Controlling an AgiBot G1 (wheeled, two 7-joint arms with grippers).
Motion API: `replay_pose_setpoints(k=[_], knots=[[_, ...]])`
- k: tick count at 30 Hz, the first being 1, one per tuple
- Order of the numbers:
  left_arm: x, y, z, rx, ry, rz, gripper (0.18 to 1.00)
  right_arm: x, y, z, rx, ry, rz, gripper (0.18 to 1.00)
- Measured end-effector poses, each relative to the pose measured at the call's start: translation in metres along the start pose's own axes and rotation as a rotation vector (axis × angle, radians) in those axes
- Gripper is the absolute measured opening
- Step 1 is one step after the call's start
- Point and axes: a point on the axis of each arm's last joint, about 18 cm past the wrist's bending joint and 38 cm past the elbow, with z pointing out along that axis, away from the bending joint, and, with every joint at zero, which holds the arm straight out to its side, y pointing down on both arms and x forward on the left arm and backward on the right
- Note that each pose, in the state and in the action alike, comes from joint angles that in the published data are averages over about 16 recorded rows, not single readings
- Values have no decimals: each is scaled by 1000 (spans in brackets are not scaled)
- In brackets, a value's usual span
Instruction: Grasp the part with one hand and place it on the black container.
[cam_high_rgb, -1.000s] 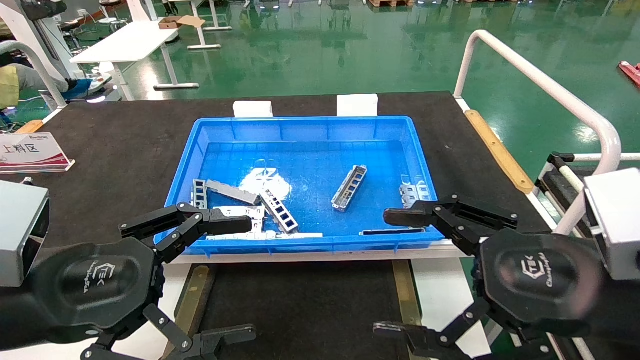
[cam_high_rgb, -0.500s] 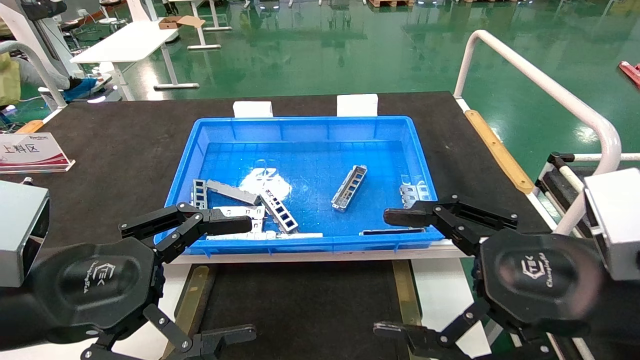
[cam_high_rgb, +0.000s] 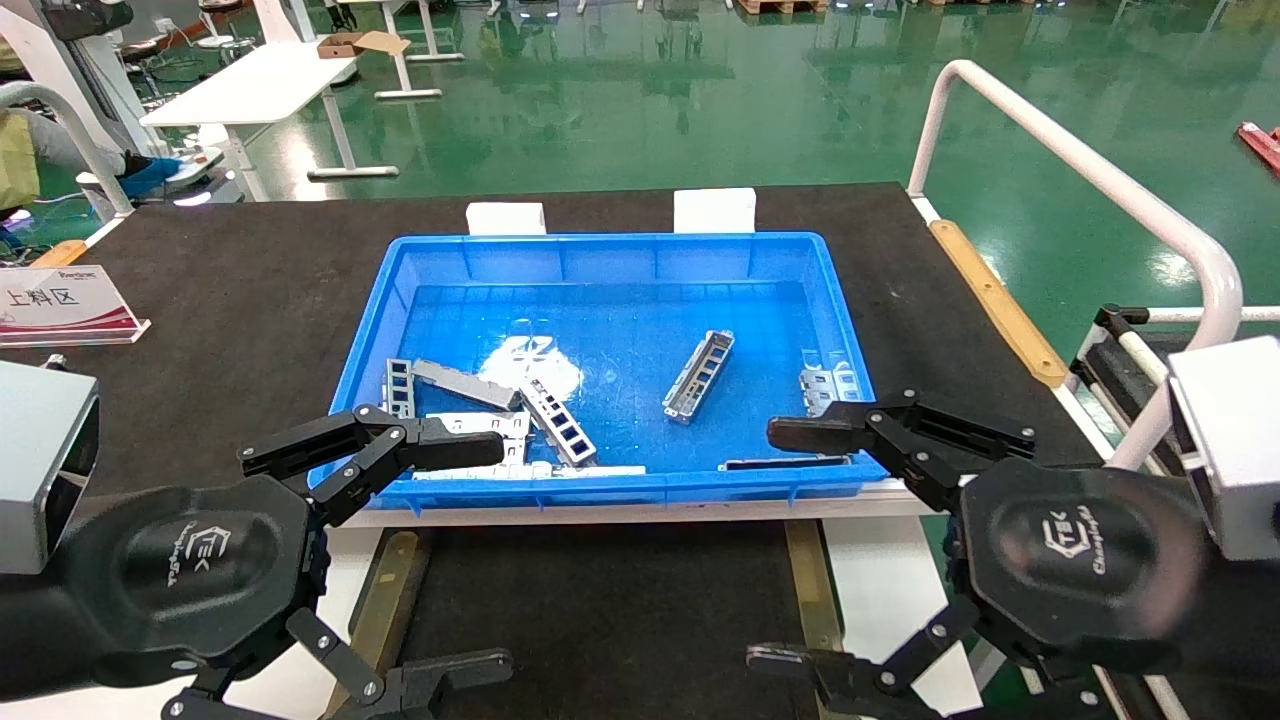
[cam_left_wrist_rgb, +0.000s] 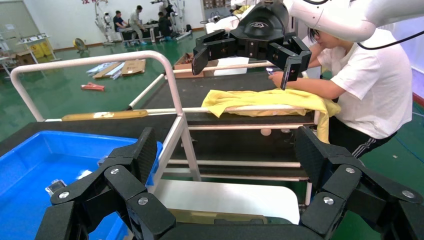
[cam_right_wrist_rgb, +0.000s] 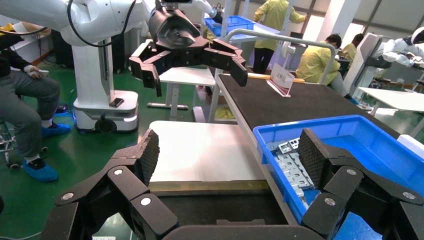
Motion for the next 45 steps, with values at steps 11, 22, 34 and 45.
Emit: replay_pose_setpoints(k=[11, 22, 34, 45], knots=[[-6, 2, 2, -5, -22, 8, 1001, 0, 0, 0, 0, 0, 0, 1001], [-30, 13, 16, -39, -99, 42, 1001, 0, 0, 0, 0, 0, 0, 1001], [-66, 34, 68, -101, -184, 91, 1001, 0, 0, 0, 0, 0, 0, 1001], [-107, 54, 137, -160, -288, 93, 1001, 0, 0, 0, 0, 0, 0, 1001]])
